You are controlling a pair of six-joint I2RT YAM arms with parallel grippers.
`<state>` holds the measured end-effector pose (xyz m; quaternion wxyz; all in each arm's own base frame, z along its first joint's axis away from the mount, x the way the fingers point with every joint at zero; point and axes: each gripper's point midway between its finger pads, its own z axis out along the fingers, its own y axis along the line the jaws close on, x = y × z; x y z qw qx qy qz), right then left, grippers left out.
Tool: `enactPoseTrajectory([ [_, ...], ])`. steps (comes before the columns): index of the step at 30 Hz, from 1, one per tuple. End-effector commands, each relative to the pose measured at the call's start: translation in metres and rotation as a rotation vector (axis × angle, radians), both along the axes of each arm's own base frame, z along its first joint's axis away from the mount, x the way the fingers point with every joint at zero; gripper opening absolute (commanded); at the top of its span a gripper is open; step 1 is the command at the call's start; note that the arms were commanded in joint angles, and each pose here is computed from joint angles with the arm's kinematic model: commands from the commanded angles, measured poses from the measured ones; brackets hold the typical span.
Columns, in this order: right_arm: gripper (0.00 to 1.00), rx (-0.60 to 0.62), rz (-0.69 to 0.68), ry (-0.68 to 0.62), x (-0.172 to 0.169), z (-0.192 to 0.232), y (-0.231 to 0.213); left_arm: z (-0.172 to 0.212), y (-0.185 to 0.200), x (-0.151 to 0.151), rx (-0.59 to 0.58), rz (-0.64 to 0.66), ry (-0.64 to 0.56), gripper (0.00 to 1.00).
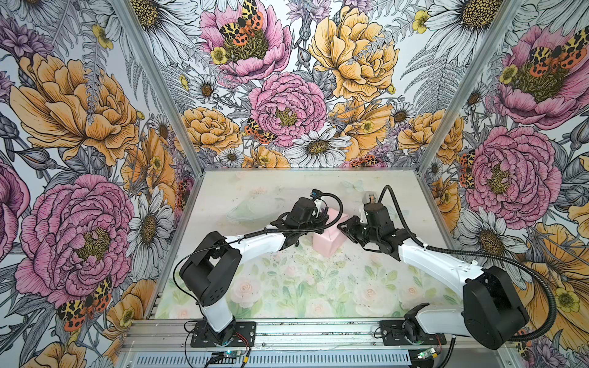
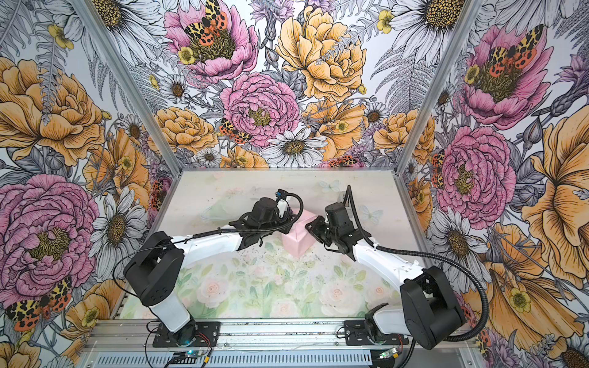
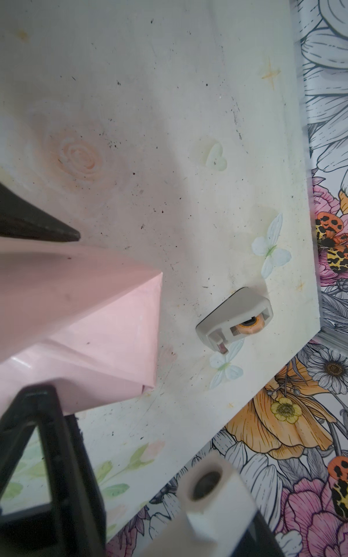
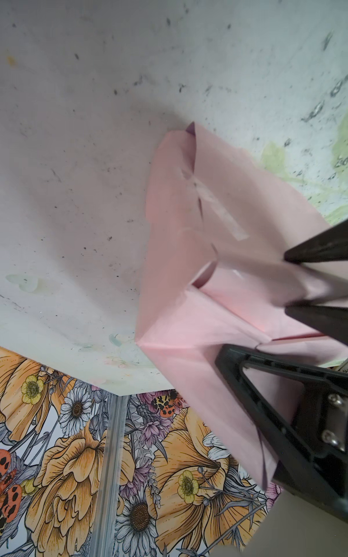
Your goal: Wrap the gift box in paper
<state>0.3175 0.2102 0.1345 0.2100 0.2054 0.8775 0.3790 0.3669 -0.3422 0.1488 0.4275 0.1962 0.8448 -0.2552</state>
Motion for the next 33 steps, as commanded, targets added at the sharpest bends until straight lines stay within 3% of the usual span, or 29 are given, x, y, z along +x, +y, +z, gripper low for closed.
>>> enactPoseTrajectory([
  [1,0.28,-0.073,0.018,0.08,-0.014,-0.027,-0.005,0.005,-0.009,-0.001,-0.033,-0.02,-0.005,0.28],
  [7,0.43,-0.049,0.006,0.024,-0.006,-0.004,-0.003,0.0,-0.006,-0.006,0.013,-0.035,-0.02,0.16],
  [12,0.38,-0.048,0.019,0.046,-0.005,-0.01,0.0,0.008,-0.009,-0.012,0.055,-0.067,-0.069,0.12],
  [16,0.32,-0.063,0.018,0.058,-0.006,-0.017,-0.001,0.019,-0.015,-0.017,0.058,-0.097,-0.097,0.3],
  [21,0.27,-0.071,0.028,0.074,-0.007,-0.024,-0.001,0.025,-0.022,-0.024,0.051,-0.128,-0.11,0.3],
  [33,0.26,-0.075,0.031,0.07,-0.007,-0.024,-0.001,0.034,-0.025,-0.038,0.028,-0.17,-0.121,0.33],
])
